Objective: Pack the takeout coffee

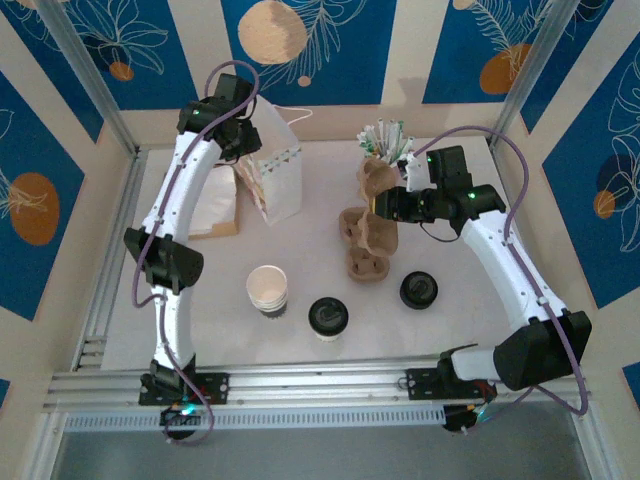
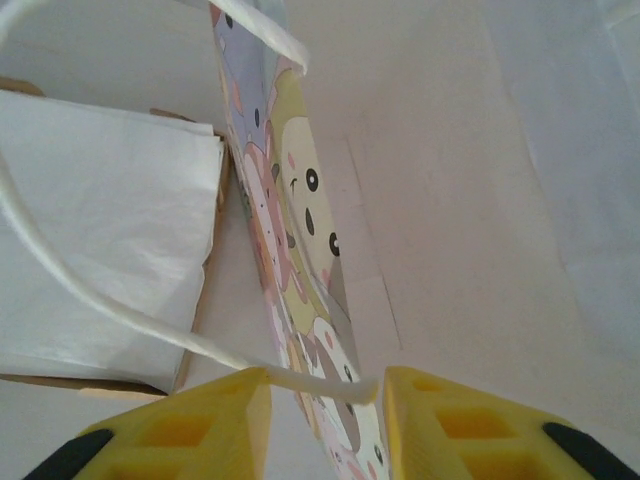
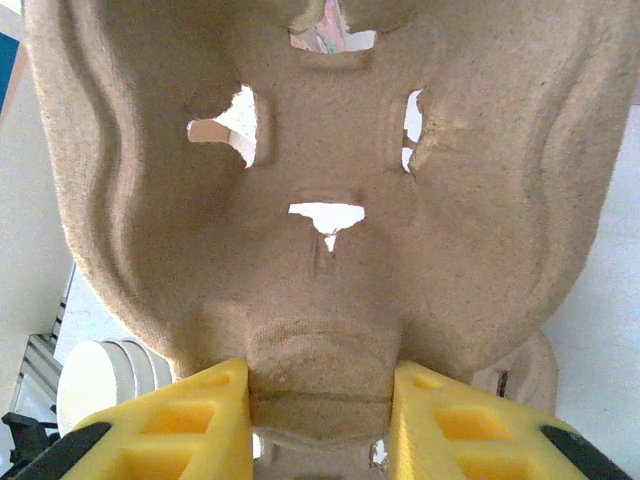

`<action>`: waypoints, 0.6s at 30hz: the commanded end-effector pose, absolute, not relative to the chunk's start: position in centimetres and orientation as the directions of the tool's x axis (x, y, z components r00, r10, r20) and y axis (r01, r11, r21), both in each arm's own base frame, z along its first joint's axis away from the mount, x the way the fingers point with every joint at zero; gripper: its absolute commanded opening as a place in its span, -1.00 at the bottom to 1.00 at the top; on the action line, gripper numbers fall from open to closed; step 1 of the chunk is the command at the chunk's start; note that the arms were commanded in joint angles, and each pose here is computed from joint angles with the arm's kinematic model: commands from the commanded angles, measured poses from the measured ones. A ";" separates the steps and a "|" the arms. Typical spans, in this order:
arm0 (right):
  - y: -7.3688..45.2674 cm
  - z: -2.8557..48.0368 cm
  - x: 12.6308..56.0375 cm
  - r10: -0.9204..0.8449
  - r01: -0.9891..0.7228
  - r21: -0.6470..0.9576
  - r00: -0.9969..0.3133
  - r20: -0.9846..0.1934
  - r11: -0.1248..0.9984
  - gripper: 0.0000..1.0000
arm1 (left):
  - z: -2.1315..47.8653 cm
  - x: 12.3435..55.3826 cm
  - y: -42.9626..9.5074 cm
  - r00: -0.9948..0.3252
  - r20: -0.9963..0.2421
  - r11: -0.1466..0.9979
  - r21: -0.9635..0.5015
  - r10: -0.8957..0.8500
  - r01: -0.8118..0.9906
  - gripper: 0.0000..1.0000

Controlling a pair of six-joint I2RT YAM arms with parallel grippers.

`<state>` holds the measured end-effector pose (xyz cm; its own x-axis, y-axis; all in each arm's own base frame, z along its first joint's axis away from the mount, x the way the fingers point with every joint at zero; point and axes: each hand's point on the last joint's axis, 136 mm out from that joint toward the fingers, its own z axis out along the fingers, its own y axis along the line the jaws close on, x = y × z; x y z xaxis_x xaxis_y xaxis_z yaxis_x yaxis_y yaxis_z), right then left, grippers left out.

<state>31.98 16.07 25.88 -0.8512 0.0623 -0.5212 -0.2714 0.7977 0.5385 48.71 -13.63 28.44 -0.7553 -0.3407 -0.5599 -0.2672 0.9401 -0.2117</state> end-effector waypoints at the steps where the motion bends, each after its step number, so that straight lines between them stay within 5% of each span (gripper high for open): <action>1: 16.5 26.8 31.4 0.074 -0.287 0.569 -0.847 -0.526 0.771 -0.31 | 28.2 49.1 -13.4 -0.762 -0.554 0.942 -0.210 -0.335 -0.262 -0.38; 9: 16.6 27.5 30.8 0.071 -0.296 0.574 -0.845 -0.530 0.763 -0.32 | 27.7 48.8 -14.4 -0.790 -0.521 0.943 -0.240 -0.325 -0.230 -1.00; 18: 17.1 30.3 29.4 0.076 -0.337 0.590 -0.822 -0.564 0.734 -0.32 | 30.6 44.5 -17.0 -0.812 -0.520 0.956 -0.252 -0.265 -0.150 -1.00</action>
<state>30.64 16.54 27.85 -0.8373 0.0726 -0.5419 -0.2986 0.7696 0.5645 47.81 -15.65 27.67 -0.8013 -0.3007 -0.5172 -0.2102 0.9509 -0.2273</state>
